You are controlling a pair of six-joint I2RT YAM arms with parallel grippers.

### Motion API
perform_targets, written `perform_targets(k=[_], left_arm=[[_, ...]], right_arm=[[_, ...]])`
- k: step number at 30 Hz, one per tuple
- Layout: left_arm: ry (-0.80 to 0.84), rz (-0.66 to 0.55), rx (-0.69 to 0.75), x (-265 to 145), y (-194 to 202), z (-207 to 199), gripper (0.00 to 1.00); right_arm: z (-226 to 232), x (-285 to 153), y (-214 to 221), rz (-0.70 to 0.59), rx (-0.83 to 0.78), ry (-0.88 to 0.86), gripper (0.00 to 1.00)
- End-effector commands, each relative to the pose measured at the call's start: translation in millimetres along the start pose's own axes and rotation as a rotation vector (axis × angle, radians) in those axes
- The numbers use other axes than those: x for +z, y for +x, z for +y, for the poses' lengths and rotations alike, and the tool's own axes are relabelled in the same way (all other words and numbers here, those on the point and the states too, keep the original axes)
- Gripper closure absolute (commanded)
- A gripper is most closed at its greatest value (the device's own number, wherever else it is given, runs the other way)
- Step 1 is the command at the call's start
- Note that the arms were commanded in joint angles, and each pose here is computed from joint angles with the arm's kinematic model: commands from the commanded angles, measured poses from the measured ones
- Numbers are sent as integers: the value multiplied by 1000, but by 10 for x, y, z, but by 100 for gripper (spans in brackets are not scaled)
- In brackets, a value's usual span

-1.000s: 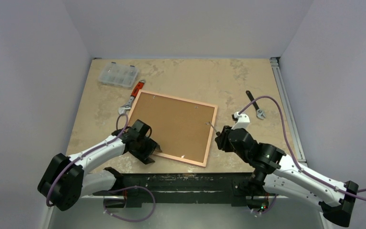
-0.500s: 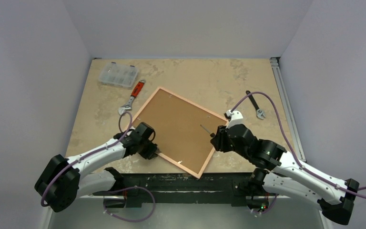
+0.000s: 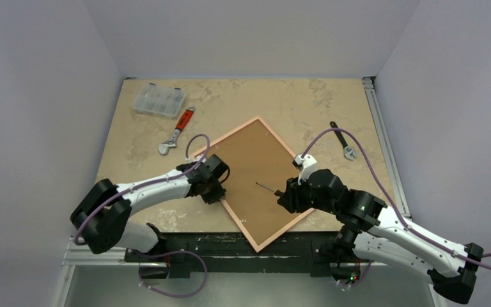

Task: Take the photo out of the frame

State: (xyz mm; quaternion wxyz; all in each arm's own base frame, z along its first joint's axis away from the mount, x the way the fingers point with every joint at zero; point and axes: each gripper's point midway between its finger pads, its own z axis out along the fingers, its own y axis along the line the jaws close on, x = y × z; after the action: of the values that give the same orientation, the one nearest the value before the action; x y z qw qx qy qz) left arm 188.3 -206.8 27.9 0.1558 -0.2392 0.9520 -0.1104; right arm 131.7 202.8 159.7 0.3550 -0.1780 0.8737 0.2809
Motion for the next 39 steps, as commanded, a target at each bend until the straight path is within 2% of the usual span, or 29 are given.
perform_targets(k=[1,5,13,17,27,34,39], left_arm=[[57,-68,267,-24,-277,-480,100],[111,-22,433,7,-376,-733,100],[145,95,593,136,-671,-640,100],[115,100,686,148,-830,-598,100],[131,132,634,204,-835,-611,100],[156,156,594,201,-784,-658,100],[166,169,578,198,-749,-670,100]], right_arm=[[136,-19,-112,-48,12,-66,100],[99,22,-68,-39,14,-52,100],[215,214,15,32,25,-90,100],[396,314,-6,48,62,-166,100],[698,533,132,164,107,-194,100],[932,606,189,182,74,-183,100],[910,700,230,181,57,-107,100]])
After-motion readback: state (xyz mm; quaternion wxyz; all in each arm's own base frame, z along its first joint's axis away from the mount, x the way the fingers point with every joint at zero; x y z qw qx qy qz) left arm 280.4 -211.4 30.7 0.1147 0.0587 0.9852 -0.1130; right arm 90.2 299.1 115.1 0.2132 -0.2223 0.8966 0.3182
